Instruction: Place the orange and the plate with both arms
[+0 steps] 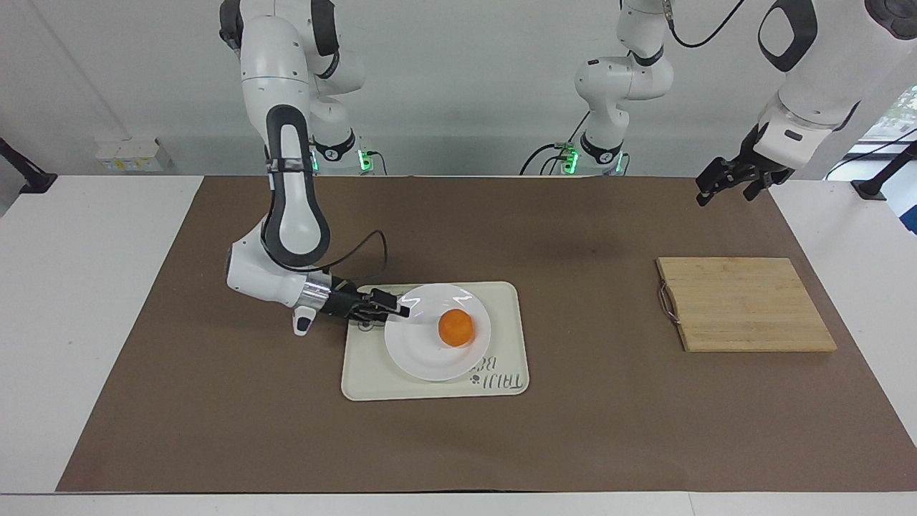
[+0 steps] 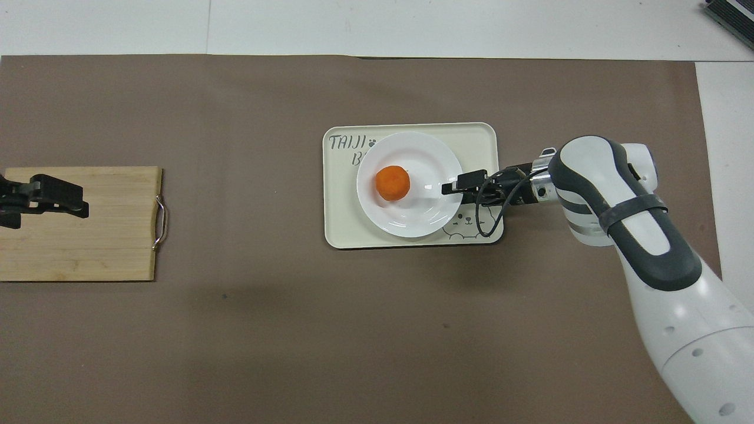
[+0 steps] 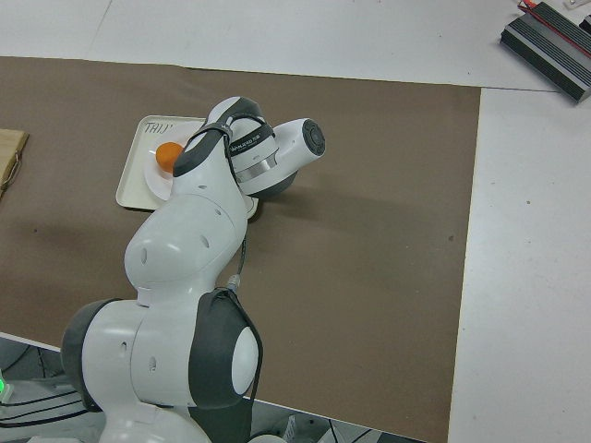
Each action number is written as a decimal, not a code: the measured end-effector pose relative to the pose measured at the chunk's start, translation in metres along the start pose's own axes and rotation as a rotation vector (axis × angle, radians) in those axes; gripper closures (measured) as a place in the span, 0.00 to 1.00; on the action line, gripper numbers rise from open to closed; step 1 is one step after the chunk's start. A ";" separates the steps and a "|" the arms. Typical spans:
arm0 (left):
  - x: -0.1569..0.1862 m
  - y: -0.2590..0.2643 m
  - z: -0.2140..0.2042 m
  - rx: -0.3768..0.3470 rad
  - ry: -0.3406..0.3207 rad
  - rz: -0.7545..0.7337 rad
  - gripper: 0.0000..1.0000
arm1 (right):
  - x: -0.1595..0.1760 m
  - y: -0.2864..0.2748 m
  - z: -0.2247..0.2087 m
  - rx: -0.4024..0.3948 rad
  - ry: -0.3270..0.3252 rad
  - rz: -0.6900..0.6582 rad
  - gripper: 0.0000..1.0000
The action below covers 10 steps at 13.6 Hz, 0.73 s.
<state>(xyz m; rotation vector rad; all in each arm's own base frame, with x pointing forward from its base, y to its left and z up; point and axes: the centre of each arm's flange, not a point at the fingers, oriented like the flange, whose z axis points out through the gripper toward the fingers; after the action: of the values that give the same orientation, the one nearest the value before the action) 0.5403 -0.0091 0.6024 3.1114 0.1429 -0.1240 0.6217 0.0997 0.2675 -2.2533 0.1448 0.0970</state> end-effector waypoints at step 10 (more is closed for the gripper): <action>0.000 0.000 0.000 0.000 0.000 0.000 0.00 | -0.003 -0.073 -0.112 -0.441 0.068 -0.017 0.00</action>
<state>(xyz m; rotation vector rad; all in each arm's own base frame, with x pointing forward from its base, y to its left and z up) 0.5403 -0.0091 0.6024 3.1114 0.1429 -0.1241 0.6310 0.0590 0.3951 -2.6986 0.1522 0.0457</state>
